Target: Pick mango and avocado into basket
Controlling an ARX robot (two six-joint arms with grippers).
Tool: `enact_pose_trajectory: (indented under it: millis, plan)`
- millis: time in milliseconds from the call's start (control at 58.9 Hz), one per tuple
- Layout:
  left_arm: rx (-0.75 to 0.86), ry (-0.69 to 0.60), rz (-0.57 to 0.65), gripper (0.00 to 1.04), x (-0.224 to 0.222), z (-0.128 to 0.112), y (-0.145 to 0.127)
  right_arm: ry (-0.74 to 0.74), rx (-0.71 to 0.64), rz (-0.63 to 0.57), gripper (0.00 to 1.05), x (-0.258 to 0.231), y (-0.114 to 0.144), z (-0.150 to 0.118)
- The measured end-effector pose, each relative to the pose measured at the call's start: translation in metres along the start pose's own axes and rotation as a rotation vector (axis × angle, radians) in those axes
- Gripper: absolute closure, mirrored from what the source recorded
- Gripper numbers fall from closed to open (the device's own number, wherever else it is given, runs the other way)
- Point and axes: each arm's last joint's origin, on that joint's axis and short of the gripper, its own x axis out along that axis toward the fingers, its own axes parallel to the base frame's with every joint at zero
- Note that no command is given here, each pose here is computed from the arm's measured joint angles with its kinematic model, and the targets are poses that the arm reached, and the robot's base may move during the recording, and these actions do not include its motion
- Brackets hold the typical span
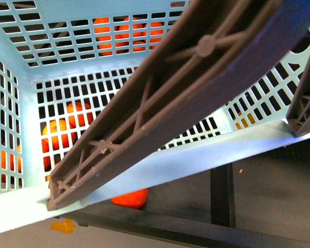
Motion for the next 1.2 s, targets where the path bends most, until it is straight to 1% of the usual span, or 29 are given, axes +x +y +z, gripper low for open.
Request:
enact_pose_trajectory:
  millis: [187, 305, 492, 560, 645, 780, 831, 1052, 1205]
  plan:
    - [0.000, 0.000, 0.000, 1.01, 0.000, 0.000, 0.000, -0.113, -0.003, 0.027, 0.43, -0.065, 0.015, 0.017]
    - [0.000, 0.000, 0.000, 1.01, 0.000, 0.000, 0.000, -0.262, -0.010, 0.046, 0.43, -0.123, 0.038, 0.041]
    - [0.000, 0.000, 0.000, 1.01, 0.000, 0.000, 0.000, -0.429, -0.016, 0.081, 0.43, -0.167, 0.062, 0.068]
    - [0.000, 0.000, 0.000, 1.01, 0.000, 0.000, 0.000, -0.509, -0.017, 0.106, 0.43, -0.184, 0.078, 0.084]
    - [0.000, 0.000, 0.000, 1.01, 0.000, 0.000, 0.000, -0.543, -0.029, 0.130, 0.43, -0.188, 0.094, 0.093]
    - [0.000, 0.000, 0.000, 1.01, 0.000, 0.000, 0.000, -0.547, -0.035, 0.162, 0.43, -0.183, 0.118, 0.099]
    - [0.000, 0.000, 0.000, 1.01, 0.000, 0.000, 0.000, -0.542, -0.035, 0.178, 0.43, -0.180, 0.127, 0.099]
    - [0.000, 0.000, 0.000, 1.01, 0.000, 0.000, 0.000, -0.520, -0.055, 0.286, 0.43, -0.168, 0.182, 0.097]
    - [0.000, 0.000, 0.000, 1.01, 0.000, 0.000, 0.000, -0.499, -0.067, 0.333, 0.43, -0.164, 0.204, 0.092]
